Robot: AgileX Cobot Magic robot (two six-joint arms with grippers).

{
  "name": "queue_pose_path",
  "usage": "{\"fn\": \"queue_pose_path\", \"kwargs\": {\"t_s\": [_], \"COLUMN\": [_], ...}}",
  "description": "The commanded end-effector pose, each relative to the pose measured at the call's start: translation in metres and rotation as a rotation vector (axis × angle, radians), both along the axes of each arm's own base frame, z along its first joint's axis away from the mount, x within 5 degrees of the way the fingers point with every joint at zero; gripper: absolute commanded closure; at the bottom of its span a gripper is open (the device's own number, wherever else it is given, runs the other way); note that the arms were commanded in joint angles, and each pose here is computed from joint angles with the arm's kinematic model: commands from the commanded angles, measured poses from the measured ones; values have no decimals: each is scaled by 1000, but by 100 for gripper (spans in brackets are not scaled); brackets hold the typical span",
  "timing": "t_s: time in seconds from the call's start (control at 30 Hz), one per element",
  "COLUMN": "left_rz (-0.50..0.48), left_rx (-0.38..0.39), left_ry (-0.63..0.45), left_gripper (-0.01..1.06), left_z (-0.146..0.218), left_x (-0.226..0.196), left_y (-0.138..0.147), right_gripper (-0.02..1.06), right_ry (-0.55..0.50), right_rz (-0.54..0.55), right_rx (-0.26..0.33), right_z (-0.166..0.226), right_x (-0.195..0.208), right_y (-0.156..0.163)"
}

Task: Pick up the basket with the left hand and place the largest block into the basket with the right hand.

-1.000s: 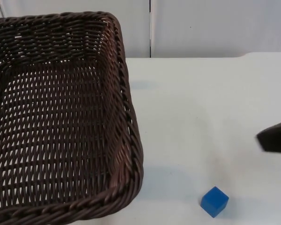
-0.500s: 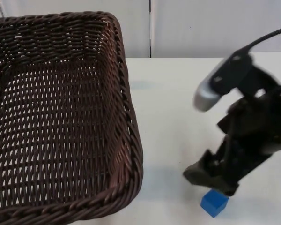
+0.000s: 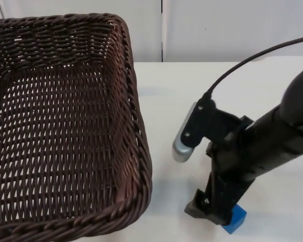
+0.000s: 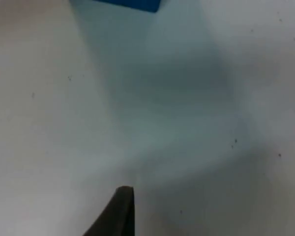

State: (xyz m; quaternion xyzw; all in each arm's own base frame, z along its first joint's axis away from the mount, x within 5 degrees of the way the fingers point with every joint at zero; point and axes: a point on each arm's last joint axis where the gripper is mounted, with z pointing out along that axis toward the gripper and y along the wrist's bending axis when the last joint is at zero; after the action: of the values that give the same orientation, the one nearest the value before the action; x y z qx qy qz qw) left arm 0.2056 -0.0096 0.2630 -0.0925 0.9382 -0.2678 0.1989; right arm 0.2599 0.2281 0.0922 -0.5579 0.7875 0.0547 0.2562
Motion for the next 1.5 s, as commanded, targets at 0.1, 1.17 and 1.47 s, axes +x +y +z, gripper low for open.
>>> {"fn": "queue_pose_path", "kwargs": {"t_s": [0.1,1.17,1.47], "left_rz": [17,18,17], "left_rx": [-12,11,15], "left_ry": [-15,-20,-20], "left_gripper": [99,99,99], "left_z": [3,2,2], "left_x": [0,0,0], "left_y": [0,2,2], "right_gripper": [0,0,2], "right_ry": [40,68,67], "right_rz": [30,234,269], "right_rx": [23,330,356], "right_z": [-2,-4,-15], "right_x": [4,11,23], "right_y": [12,56,69]}}
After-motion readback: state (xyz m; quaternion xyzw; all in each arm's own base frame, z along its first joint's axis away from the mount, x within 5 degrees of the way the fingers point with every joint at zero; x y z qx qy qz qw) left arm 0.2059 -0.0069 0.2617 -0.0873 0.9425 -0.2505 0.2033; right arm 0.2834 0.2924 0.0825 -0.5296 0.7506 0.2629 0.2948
